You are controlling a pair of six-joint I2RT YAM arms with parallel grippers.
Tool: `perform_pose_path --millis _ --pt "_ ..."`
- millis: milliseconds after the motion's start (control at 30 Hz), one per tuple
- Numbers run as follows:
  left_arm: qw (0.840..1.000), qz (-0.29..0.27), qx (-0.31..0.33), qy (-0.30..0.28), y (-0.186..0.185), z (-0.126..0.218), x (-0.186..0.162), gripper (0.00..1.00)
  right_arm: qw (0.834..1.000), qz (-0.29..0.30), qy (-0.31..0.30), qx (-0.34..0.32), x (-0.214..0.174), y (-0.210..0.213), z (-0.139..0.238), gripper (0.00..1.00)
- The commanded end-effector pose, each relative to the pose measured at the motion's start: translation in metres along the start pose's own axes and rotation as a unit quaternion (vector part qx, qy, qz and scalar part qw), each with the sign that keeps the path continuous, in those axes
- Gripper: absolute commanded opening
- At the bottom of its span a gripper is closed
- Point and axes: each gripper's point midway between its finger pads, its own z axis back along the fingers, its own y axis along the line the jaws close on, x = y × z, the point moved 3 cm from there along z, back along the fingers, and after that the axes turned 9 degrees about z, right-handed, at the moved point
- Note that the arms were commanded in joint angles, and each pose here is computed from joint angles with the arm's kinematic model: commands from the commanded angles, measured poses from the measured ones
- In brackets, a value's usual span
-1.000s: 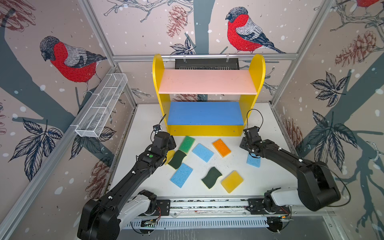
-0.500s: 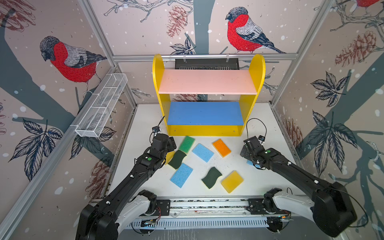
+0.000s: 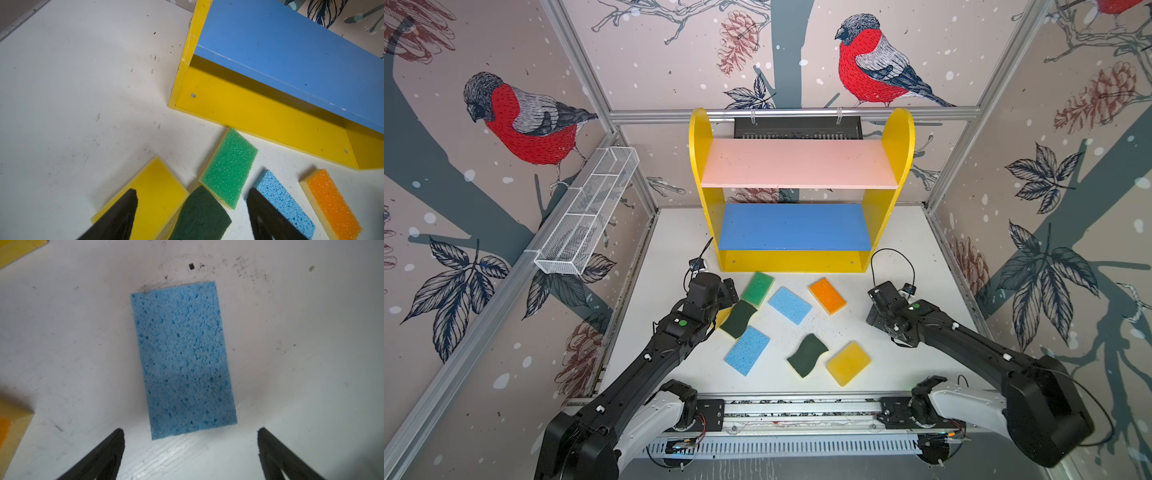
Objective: Place and organize the cleaning sponges onto the shelf
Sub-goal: 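Lower the right gripper and close it on the light blue sponge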
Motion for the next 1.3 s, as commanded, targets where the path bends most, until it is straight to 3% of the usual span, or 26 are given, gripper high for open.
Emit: perform_pose_path --millis 0,700,1033,1267 --pt "1.0 0.008 -0.01 -0.007 -0.004 -0.002 0.002 0.84 1.0 -0.005 0.0 -0.012 0.002 -0.003 -0.006 1.0" --pt "1.0 0.01 0.001 -0.003 -0.003 -0.008 0.002 0.84 1.0 0.02 0.024 0.005 -0.008 0.004 -0.03 0.97" --pt "1.0 0.009 0.001 -0.005 -0.005 -0.005 0.005 0.83 0.999 0.026 0.031 0.008 -0.012 0.006 -0.034 0.87" --pt "1.0 0.01 -0.002 -0.002 -0.007 -0.007 0.004 0.83 0.999 0.034 0.032 0.029 -0.014 0.02 -0.027 0.89"
